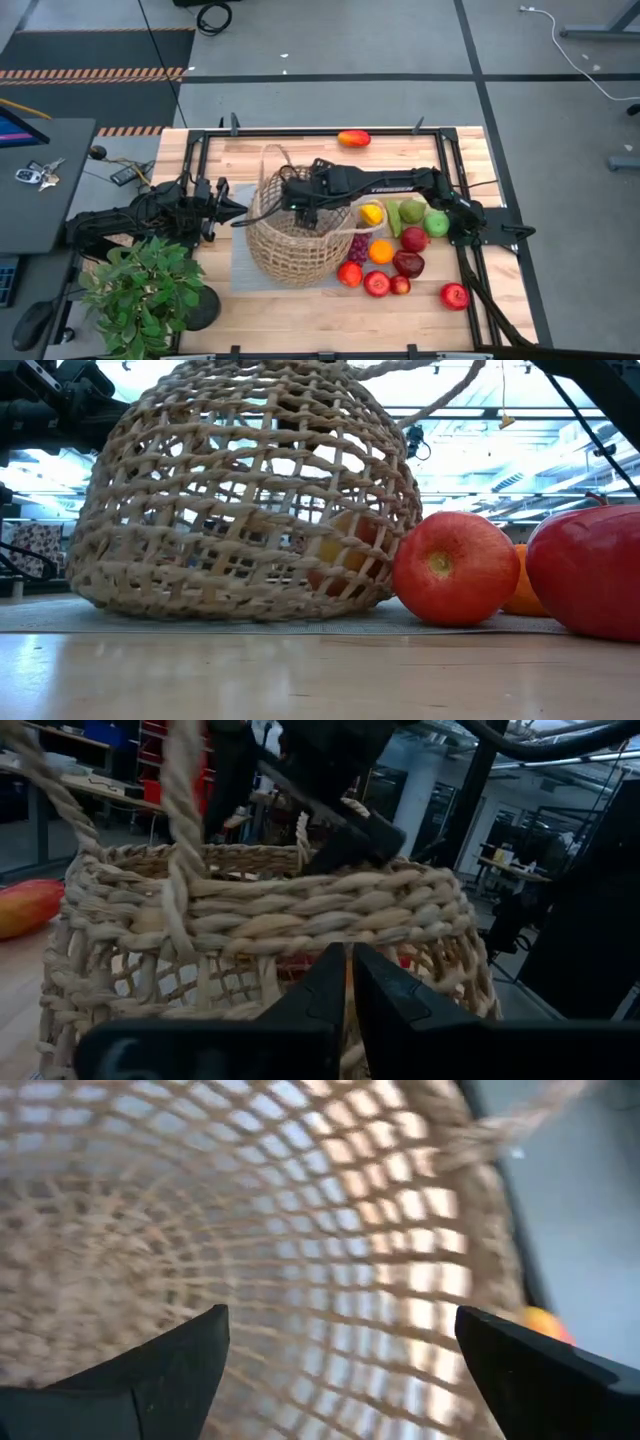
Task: Build produce basket
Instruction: Put the red apple into the basket
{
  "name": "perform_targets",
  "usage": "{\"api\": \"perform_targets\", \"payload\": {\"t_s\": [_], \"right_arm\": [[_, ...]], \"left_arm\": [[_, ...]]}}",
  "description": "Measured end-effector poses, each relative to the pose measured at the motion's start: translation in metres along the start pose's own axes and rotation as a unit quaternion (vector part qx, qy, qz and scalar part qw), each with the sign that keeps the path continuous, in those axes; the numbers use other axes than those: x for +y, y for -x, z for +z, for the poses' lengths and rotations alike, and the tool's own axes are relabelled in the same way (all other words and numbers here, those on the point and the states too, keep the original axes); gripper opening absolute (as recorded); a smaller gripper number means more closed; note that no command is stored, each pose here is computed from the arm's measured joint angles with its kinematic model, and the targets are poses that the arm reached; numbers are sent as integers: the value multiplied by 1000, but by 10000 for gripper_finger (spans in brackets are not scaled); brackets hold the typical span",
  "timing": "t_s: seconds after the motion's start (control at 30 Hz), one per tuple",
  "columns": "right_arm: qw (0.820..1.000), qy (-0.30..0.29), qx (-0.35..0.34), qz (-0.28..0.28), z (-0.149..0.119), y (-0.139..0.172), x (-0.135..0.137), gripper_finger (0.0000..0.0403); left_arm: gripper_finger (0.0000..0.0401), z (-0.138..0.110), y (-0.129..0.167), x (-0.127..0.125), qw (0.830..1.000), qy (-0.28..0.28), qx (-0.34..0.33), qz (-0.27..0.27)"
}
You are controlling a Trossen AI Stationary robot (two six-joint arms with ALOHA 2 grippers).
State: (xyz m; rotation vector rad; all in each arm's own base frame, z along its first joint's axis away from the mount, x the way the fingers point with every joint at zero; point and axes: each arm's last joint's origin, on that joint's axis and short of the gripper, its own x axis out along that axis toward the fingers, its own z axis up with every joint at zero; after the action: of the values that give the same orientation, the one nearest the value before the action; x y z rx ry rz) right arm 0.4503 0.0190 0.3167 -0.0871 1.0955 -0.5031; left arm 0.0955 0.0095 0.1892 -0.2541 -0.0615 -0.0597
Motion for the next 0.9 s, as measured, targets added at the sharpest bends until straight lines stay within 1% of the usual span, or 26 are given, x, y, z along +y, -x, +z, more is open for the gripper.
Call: {"api": "perform_targets", "payload": {"t_s": [0.13, 0.33, 0.43, 0.57, 0.7, 0.8, 0.9], "right_arm": [[999, -9, -19, -33, -4, 28, -15, 391], [997, -69, -21, -35, -21, 78, -43, 391], [995, -95, -15, -31, -34, 102, -47, 391], [993, -108, -46, -4, -48, 133, -37, 391], [991, -111, -73, 4, -66, 158, -23, 391], [990, -115, -81, 23, -77, 171, -8, 391], [990, -105, -83, 41, -89, 177, 17, 391]], "left_arm": [[30, 0, 0, 0, 1000, 0, 0, 0], [36, 0, 0, 0, 1000, 0, 0, 0], [32, 0, 0, 0, 1000, 0, 0, 0], [28, 0, 0, 0, 1000, 0, 0, 0], [31, 0, 0, 0, 1000, 0, 0, 0], [35, 0, 0, 0, 1000, 0, 0, 0], [35, 0, 0, 0, 1000, 0, 0, 0]]}}
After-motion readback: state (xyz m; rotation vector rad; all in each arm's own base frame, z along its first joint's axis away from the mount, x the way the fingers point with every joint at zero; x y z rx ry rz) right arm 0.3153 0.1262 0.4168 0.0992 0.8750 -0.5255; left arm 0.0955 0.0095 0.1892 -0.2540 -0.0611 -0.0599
